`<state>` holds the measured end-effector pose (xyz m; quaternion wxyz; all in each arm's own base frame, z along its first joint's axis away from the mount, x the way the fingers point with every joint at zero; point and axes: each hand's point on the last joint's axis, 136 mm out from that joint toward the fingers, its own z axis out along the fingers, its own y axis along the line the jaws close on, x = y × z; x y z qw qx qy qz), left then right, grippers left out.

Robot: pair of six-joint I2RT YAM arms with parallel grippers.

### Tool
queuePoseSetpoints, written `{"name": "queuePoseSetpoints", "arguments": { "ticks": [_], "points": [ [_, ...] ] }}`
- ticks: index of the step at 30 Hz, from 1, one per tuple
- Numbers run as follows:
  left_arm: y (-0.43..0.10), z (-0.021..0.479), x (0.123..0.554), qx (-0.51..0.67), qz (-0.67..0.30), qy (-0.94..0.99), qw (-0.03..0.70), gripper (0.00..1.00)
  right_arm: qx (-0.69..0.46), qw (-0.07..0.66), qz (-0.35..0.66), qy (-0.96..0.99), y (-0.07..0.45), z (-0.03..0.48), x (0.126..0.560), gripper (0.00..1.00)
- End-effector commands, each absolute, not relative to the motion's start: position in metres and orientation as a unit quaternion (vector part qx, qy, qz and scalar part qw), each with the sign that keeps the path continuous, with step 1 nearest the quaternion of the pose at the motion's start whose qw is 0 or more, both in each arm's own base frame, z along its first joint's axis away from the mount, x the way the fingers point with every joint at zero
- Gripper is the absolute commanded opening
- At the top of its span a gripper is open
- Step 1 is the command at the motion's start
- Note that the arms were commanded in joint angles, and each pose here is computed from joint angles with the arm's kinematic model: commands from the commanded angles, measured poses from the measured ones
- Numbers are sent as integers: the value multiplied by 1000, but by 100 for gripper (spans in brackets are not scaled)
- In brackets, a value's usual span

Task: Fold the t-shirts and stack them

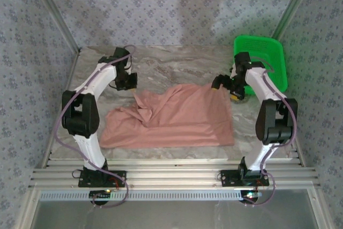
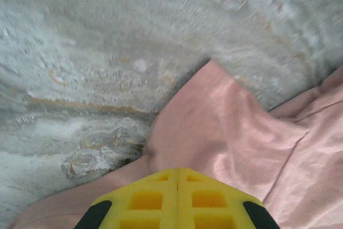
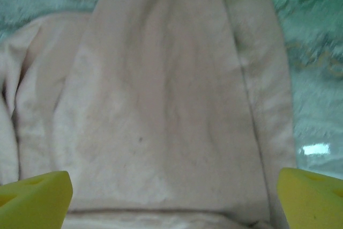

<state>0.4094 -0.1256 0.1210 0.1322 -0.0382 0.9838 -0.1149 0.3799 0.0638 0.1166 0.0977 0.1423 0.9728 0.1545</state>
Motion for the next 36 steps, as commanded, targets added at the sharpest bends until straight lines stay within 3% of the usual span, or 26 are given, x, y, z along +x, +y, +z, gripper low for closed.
{"name": "queuePoseSetpoints", "arguments": {
  "ticks": [1,11,15,22,27,30,36],
  "points": [
    [-127,156,407,-18,-130,979,154,0,142,94,113,979,54,106,397,98],
    [-83,199,423,-51,-119,968,216,0,117,99,55,987,75,92,453,89],
    [-60,215,420,-68,-123,962,234,0,122,90,26,988,78,81,462,82],
    [-66,222,408,-46,-153,959,236,0,118,74,-27,990,76,62,472,66],
    [-50,221,399,-57,-131,960,239,0,128,82,-69,986,64,58,478,63],
    [-33,225,397,-78,-127,957,248,0,118,78,-78,987,64,50,480,53],
    [-20,228,394,-87,-128,956,250,0,119,61,-89,987,62,38,468,20]
  ]
}}
